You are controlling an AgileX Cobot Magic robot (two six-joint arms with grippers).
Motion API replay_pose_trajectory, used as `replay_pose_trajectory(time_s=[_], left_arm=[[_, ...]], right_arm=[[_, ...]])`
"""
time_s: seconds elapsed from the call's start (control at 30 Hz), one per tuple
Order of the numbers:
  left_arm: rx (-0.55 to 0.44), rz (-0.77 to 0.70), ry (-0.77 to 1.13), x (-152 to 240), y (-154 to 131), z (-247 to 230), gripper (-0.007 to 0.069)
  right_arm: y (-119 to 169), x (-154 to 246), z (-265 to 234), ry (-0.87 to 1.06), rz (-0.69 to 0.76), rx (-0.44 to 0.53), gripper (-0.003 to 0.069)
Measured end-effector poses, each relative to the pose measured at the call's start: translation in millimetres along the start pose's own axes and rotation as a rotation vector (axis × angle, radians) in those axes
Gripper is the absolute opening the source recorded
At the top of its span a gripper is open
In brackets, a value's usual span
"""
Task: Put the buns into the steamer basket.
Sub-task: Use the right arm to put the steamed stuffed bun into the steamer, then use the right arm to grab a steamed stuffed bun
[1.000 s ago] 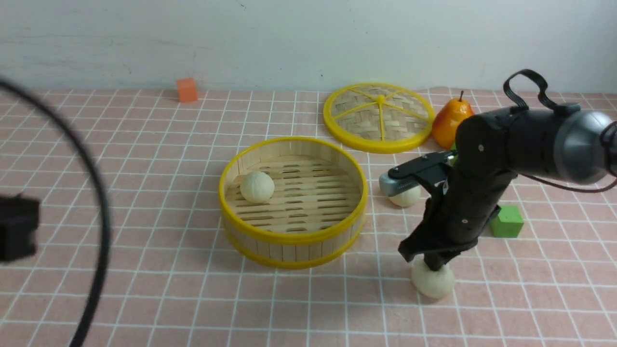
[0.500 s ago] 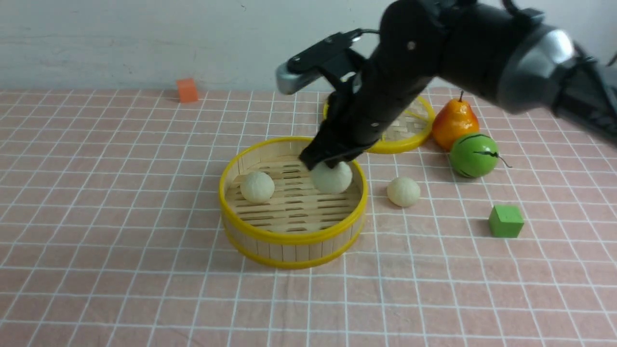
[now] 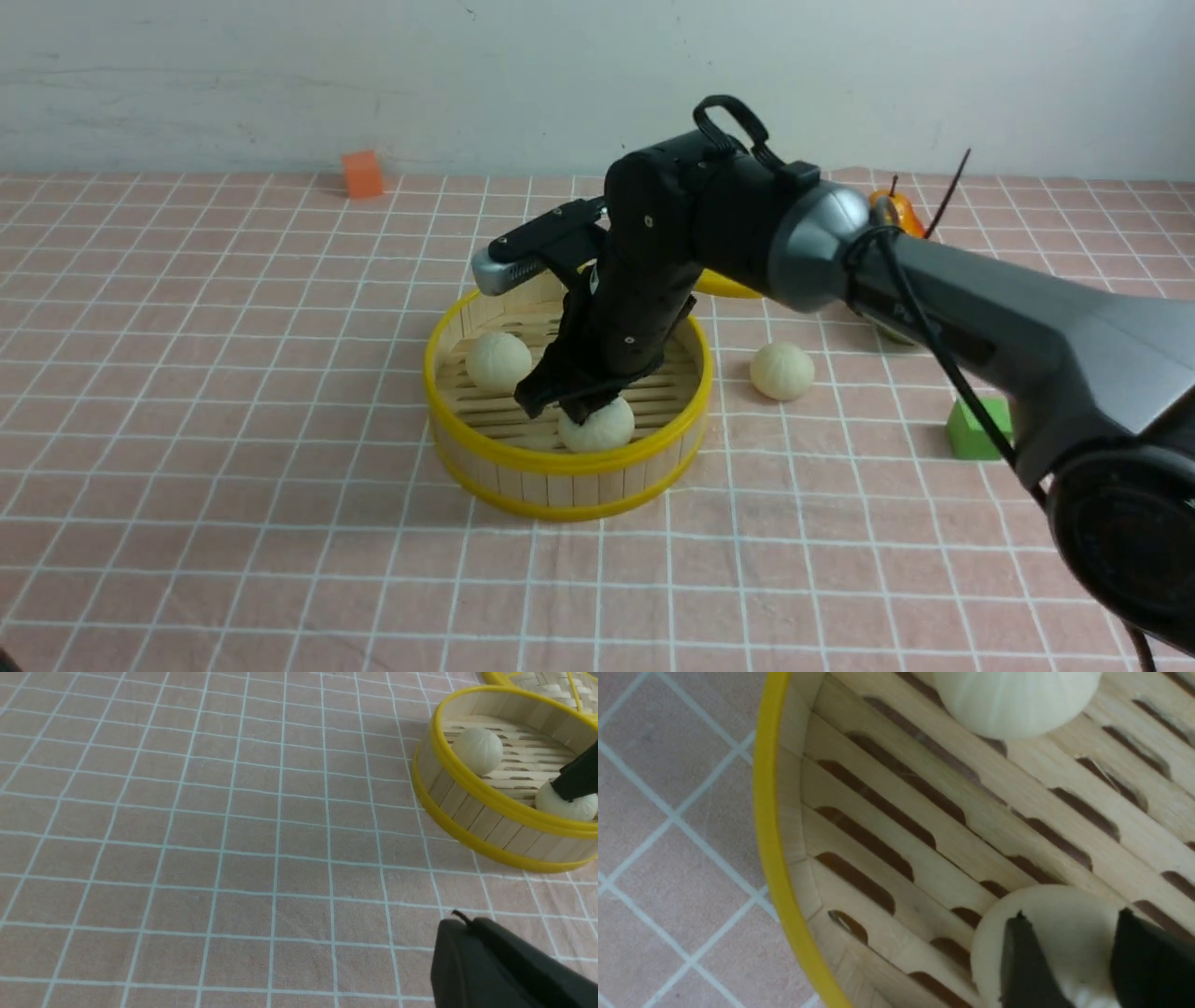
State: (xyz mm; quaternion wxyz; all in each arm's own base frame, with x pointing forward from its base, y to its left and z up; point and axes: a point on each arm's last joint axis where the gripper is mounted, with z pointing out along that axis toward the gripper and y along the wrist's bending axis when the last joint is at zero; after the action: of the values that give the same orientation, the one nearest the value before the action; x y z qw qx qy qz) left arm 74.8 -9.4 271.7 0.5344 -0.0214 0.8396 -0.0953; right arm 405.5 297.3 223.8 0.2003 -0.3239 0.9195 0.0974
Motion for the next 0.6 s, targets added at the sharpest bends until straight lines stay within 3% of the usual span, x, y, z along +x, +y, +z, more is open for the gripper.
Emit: replay_pose_trajectory(time_s=[0.03, 0.1, 0.23, 0.3, 0.33, 0.37, 0.4, 0.47, 0.6], left_arm=[[0.0, 0.0, -0.001, -0.1, 0.0, 0.0, -0.0014], [0.0, 0.0, -0.001, -0.1, 0.0, 0.0, -0.0014], [0.001, 0.0, -0.002, -0.1, -0.1, 0.0, -0.0014], [0.001, 0.004, -0.006, -0.5, -0.1, 0.0, -0.0014], [0.001, 0.003, -0.006, -0.5, -0.1, 0.0, -0.0014], [0.002, 0.005, -0.009, -0.8, -0.2, 0.0, -0.0014], [0.002, 0.005, -0.009, -0.8, -0.2, 0.0, -0.0014], [0.014, 0.012, -0.027, -1.6, -1.1, 0.6, -0.0014], [0.031, 0.021, -0.04, 2.4, -2.0, 4.2, -0.0014]], right_arm=[[0.6, -1.8, -8.4, 0.003, -0.002, -0.001, 0.0356], [0.1, -5.4, -22.5, -0.005, -0.005, 0.0, 0.0414], [-14.0, -12.8, -56.5, -0.048, -0.012, 0.045, 0.0461], [-48.9, -12.4, -73.8, -0.074, 0.057, 0.11, 0.0454], [-52.0, -12.1, -74.5, -0.075, 0.062, 0.115, 0.0452], [-79.6, -6.9, -74.4, -0.065, 0.134, 0.144, 0.0434], [-83.2, -5.6, -72.7, -0.058, 0.146, 0.147, 0.0434], [-128.7, 9.7, -55.5, 0.001, 0.259, 0.184, 0.0393], [-157.2, 28.6, -16.0, 0.1, 0.328, 0.175, 0.0317]])
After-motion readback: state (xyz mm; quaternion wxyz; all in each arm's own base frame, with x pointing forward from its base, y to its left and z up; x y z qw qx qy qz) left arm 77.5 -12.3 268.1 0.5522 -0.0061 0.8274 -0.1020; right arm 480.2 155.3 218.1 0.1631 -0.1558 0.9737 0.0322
